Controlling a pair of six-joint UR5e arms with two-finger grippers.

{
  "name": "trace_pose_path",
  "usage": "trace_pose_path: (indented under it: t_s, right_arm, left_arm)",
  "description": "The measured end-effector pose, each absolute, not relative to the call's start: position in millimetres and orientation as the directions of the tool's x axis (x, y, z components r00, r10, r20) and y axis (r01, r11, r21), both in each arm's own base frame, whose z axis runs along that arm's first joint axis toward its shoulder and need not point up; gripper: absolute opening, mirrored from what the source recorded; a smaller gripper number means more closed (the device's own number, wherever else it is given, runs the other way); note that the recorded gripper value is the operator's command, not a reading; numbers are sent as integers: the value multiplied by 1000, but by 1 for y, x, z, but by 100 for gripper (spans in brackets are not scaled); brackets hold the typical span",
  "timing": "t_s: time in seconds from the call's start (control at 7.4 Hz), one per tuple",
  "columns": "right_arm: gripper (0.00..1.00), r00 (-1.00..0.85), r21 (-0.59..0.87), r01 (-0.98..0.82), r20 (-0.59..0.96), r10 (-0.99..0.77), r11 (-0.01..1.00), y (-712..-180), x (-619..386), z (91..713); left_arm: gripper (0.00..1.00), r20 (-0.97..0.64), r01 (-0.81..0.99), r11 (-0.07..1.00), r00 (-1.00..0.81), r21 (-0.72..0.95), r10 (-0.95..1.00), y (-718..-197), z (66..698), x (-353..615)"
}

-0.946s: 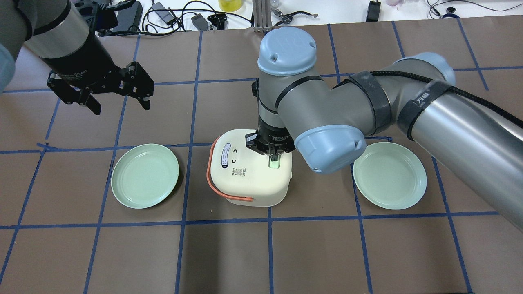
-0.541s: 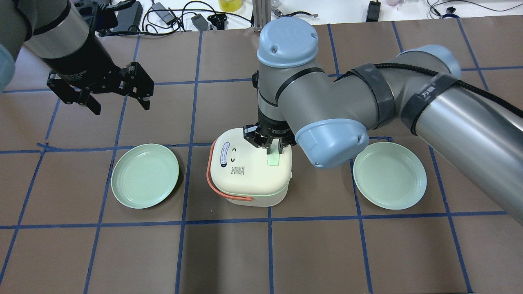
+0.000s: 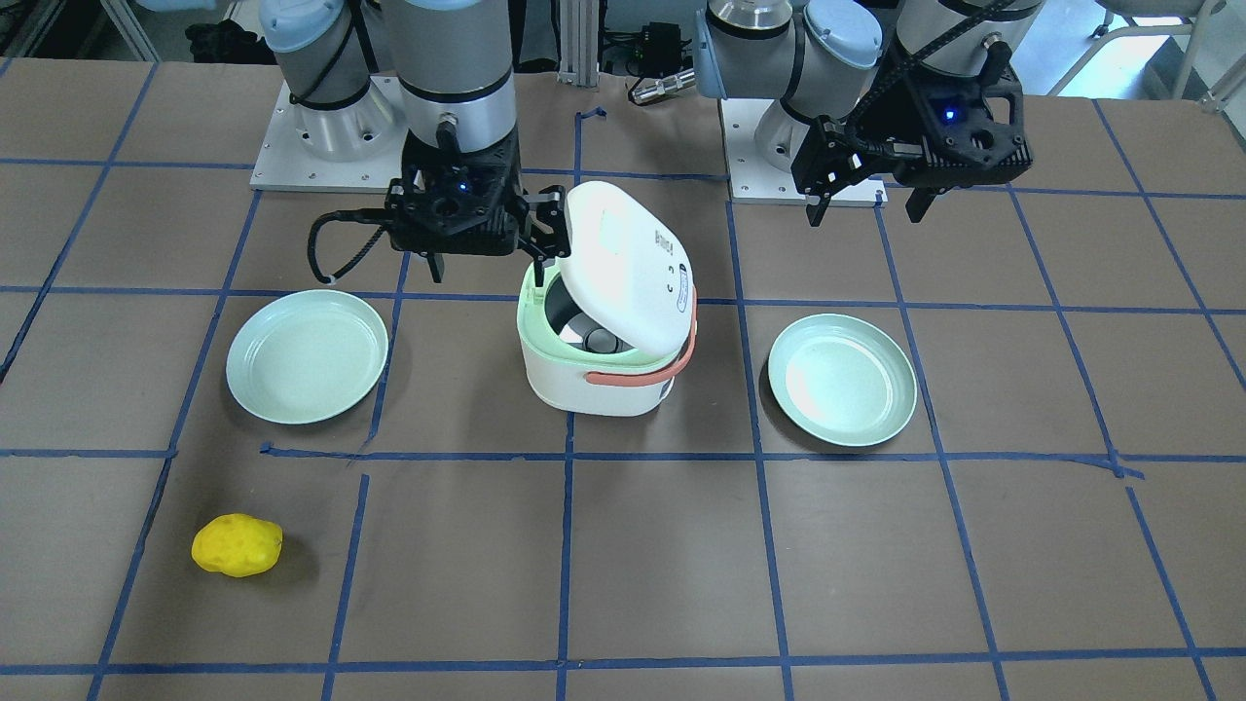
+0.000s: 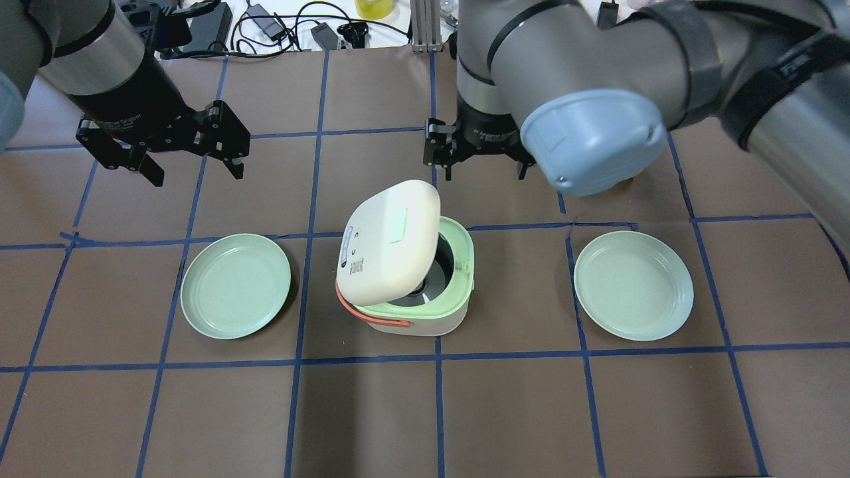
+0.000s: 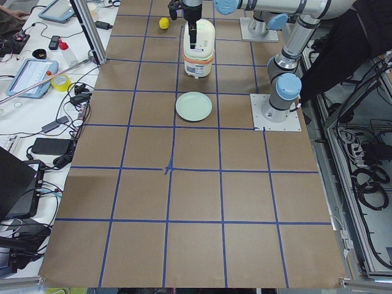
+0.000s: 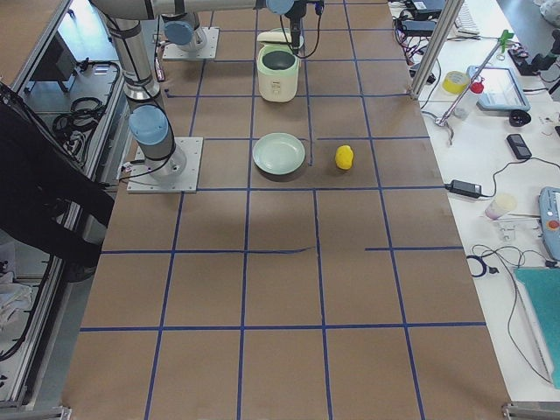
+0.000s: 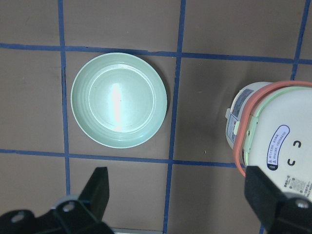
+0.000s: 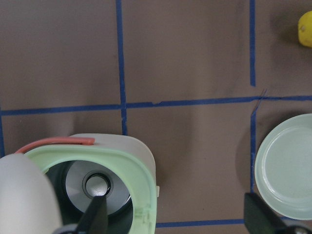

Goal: Press rice cooker button
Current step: 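Lift the right gripper away as the cooker lid pops open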

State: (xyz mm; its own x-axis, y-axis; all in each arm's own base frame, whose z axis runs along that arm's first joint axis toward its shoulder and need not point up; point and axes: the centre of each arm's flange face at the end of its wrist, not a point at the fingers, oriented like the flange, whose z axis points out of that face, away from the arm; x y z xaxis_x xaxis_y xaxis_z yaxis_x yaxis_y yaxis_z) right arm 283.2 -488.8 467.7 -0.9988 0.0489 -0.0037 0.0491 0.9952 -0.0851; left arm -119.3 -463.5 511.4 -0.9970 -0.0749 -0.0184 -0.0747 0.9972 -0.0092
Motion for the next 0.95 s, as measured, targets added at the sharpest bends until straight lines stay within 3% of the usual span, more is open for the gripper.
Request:
trace_pose_path:
  t_s: [0.41, 0.95]
  right_arm:
    - [100, -999, -139, 45, -3, 45, 989, -524, 214, 514]
    - [100, -1000, -168, 7, 5, 7, 986, -536, 163, 532]
  left_arm:
    - [100, -18, -75, 997, -997, -9, -75, -463, 511, -119]
    - [100, -18, -75, 997, -997, -9, -75, -464, 511, -119]
